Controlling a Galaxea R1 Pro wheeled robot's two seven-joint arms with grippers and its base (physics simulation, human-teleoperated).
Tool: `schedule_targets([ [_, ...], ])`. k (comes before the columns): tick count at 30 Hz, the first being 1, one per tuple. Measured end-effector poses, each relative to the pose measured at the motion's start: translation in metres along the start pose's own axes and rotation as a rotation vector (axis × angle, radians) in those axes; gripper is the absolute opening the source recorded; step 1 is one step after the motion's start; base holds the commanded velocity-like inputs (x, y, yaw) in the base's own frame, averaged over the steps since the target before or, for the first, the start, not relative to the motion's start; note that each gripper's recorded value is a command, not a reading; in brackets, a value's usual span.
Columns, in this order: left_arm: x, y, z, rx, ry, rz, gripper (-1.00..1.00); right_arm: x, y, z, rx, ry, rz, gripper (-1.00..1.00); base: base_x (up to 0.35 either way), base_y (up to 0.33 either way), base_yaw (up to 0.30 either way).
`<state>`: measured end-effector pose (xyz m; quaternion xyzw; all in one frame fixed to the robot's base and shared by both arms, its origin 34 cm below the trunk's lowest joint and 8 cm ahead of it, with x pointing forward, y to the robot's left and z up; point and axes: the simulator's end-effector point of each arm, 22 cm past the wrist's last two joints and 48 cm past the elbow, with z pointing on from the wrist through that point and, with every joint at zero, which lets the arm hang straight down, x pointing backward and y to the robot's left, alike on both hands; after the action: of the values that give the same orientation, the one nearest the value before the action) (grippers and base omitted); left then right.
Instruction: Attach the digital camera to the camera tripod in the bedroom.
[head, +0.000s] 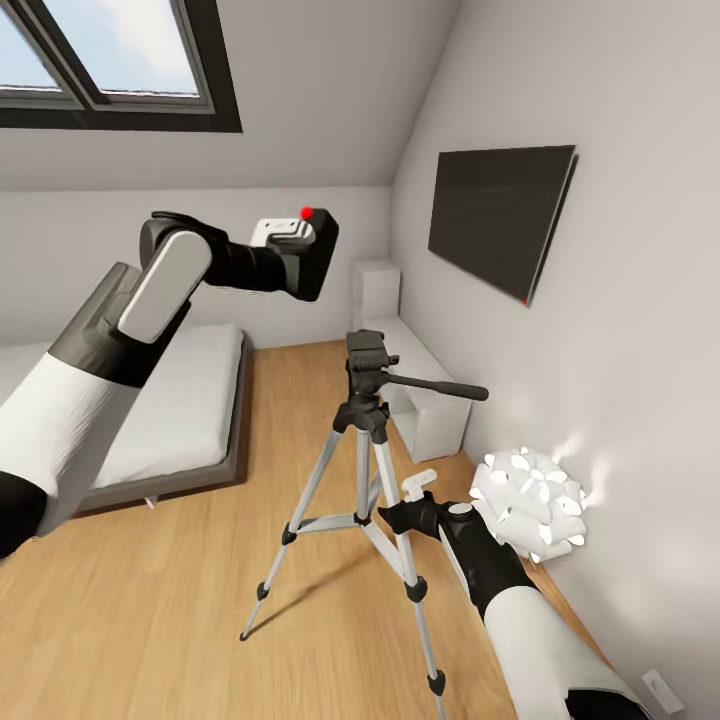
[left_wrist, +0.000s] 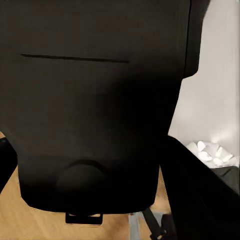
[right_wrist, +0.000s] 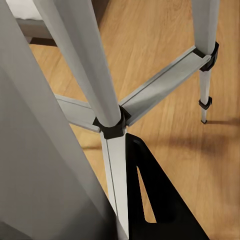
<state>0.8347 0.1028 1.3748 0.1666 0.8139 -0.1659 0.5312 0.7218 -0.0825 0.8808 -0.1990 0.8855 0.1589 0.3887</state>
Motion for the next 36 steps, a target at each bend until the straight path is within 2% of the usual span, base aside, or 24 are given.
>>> schedule_targets([
  [4, -0.032, -0.002, -0.001, 0.051, -0.002, -0.021, -1.00, 0.000, 0.000, 0.000, 0.001, -0.001, 0.002, -1.00, 0.000, 0.000, 0.000],
  [7, -0.052, -0.007, -0.002, 0.077, 0.005, -0.014, -1.00, 0.000, -0.001, 0.000, 0.001, -0.001, 0.002, -1.00, 0.000, 0.000, 0.000],
  [10, -0.056, -0.029, 0.012, 0.098, 0.085, 0.048, -1.00, 0.000, 0.000, 0.000, 0.000, -0.001, 0.003, -1.00, 0.000, 0.000, 0.000],
  [11, -0.049, -0.037, 0.020, 0.092, 0.126, 0.091, -1.00, 0.000, 0.000, 0.000, 0.000, -0.001, 0.004, -1.00, 0.000, 0.000, 0.000],
  [12, -0.043, -0.043, 0.023, 0.101, 0.148, 0.107, -1.00, 0.000, 0.000, 0.000, 0.000, -0.001, 0.004, -1.00, 0.000, 0.000, 0.000],
  [13, -0.032, -0.049, 0.029, 0.102, 0.187, 0.145, -1.00, 0.000, 0.000, 0.000, 0.000, -0.001, 0.004, -1.00, 0.000, 0.000, 0.000],
  [16, -0.015, -0.060, 0.035, 0.126, 0.242, 0.191, -1.00, 0.000, 0.000, 0.000, 0.000, -0.001, 0.003, -1.00, 0.000, 0.000, 0.000],
  [19, -0.007, -0.062, 0.037, 0.137, 0.267, 0.222, -1.00, 0.000, 0.000, 0.000, 0.000, -0.001, 0.003, -1.00, 0.000, 0.000, 0.000],
  [21, -0.005, -0.060, 0.037, 0.130, 0.272, 0.242, -1.00, 0.000, 0.000, 0.000, 0.000, -0.001, 0.003, -1.00, 0.000, 0.000, 0.000],
  [23, -0.005, -0.058, 0.038, 0.113, 0.273, 0.280, -1.00, 0.000, 0.000, 0.000, 0.000, -0.001, 0.003, -1.00, 0.000, 0.000, 0.000],
  [30, -0.016, -0.058, 0.035, 0.034, 0.236, 0.450, -1.00, 0.000, 0.000, 0.000, 0.000, -0.001, 0.002, -1.00, 0.000, 0.000, 0.000],
  [33, -0.023, -0.060, 0.032, 0.014, 0.214, 0.493, -1.00, 0.000, 0.000, 0.000, 0.000, -0.001, 0.002, -1.00, 0.000, 0.000, 0.000],
  [36, -0.027, -0.060, 0.031, 0.005, 0.203, 0.510, -1.00, 0.000, 0.000, 0.000, 0.000, -0.001, 0.002, -1.00, 0.000, 0.000, 0.000],
])
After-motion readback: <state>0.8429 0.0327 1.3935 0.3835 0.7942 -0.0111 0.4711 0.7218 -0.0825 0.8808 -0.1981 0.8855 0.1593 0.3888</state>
